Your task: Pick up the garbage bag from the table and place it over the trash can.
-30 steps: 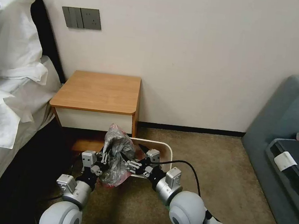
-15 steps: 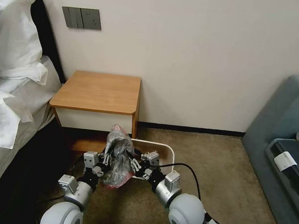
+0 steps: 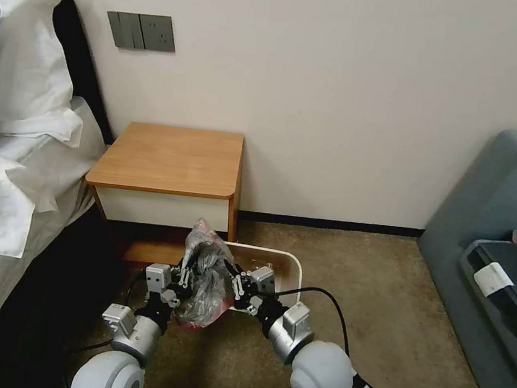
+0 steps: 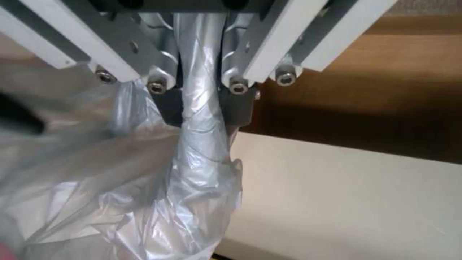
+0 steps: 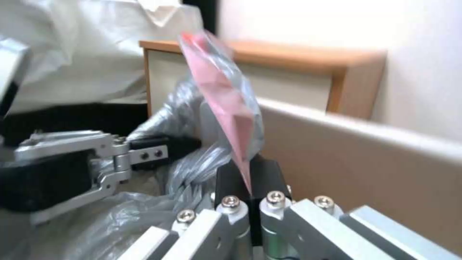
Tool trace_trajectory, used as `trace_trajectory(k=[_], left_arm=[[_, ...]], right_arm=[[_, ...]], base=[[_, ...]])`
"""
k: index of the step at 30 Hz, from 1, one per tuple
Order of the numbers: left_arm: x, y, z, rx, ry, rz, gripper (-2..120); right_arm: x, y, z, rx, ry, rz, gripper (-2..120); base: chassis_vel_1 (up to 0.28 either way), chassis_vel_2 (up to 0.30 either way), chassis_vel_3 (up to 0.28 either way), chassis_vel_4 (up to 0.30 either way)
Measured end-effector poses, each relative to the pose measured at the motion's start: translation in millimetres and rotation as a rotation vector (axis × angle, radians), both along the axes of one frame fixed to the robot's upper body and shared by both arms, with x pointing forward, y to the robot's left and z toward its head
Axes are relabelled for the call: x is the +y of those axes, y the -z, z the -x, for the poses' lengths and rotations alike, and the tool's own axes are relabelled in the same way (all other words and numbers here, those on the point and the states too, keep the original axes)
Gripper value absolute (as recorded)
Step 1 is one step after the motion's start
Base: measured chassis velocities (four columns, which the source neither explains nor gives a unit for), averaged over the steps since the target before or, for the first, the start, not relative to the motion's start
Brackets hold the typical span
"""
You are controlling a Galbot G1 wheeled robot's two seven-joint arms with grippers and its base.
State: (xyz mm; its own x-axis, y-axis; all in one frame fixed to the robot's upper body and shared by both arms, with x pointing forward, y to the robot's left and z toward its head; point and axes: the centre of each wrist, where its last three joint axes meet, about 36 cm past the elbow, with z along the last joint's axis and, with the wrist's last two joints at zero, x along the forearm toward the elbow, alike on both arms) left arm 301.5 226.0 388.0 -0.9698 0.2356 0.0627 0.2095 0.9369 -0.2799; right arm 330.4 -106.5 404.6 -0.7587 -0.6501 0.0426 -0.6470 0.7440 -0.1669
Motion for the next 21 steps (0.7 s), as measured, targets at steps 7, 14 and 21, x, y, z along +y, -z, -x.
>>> trace_trajectory(k=[7,14,21], left_arm=[[1,-1,0,0.010,-0.005,-0.001,5],[0,-2,1,0.014,-0.003,-0.005,5],[1,0,3,-0.023,0.027,-0.052,5]], right_arm=[[2,2,3,-0.210,-0.010,0.098,0],[-10,-9,-14,-0.266,0.017,0.116,0],[-37,-23,-35,-0.245,0.063,0.140,0]], base=[[0.000,0.000,0.000,0.000],[0.000,0.000,0.000,0.000],[0.000,0.000,0.000,0.000]])
